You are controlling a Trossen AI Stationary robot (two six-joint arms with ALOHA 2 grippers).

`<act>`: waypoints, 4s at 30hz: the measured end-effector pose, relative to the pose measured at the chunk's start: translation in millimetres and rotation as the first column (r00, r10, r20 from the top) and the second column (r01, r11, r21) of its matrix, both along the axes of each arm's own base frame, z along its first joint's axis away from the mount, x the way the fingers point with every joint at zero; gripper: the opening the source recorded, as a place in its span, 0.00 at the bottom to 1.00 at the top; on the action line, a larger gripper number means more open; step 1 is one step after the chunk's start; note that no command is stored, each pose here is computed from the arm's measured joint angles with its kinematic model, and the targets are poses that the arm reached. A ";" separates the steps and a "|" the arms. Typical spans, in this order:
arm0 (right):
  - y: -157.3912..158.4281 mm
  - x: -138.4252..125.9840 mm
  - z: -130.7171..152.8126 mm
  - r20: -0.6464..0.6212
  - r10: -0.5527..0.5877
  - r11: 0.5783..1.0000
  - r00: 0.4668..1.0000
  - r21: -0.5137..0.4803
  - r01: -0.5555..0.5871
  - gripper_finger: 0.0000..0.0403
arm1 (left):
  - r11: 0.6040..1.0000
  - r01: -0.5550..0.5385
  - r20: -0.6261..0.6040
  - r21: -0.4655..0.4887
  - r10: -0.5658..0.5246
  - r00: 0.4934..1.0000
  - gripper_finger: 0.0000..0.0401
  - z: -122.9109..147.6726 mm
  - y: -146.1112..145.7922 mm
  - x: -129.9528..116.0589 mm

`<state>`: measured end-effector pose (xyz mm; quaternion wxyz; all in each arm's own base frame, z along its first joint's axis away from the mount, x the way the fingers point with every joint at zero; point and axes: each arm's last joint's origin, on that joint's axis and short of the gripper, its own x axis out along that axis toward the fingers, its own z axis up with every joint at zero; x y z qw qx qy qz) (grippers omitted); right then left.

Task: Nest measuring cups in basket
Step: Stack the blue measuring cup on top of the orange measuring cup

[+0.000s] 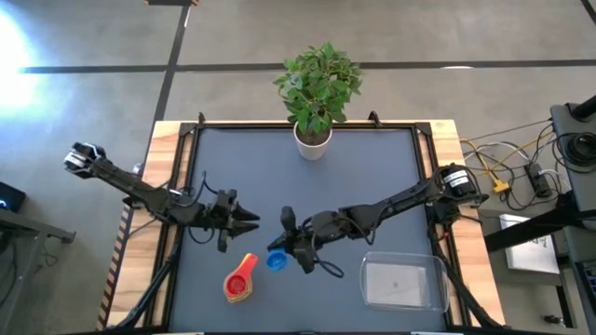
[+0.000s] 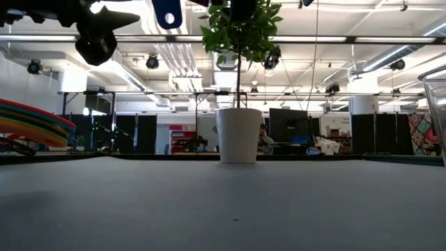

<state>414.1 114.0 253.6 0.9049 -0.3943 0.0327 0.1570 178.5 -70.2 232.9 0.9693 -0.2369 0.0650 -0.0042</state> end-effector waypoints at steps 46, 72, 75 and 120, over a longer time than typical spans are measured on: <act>-25.1 63.0 -59.6 -0.122 -0.561 0.792 0.818 -0.367 0.488 0.02 | 0.924 0.177 -0.806 0.338 0.187 0.562 0.28 28.5 -72.4 57.7; -21.8 61.0 -60.9 -0.163 -0.537 0.816 0.828 -0.348 0.461 0.02 | 0.899 0.117 -0.778 0.422 0.292 0.556 0.28 8.3 -75.4 58.9; -21.8 61.1 -60.9 -0.164 -0.538 0.817 0.827 -0.341 0.464 0.02 | 0.895 0.132 -0.778 0.426 0.288 0.559 0.22 5.0 -75.4 58.8; 67.8 -117.2 -3.2 -0.414 -0.526 0.725 0.743 0.240 0.646 0.46 | 0.867 0.318 -0.911 0.384 0.299 0.285 0.02 18.5 -202.9 18.4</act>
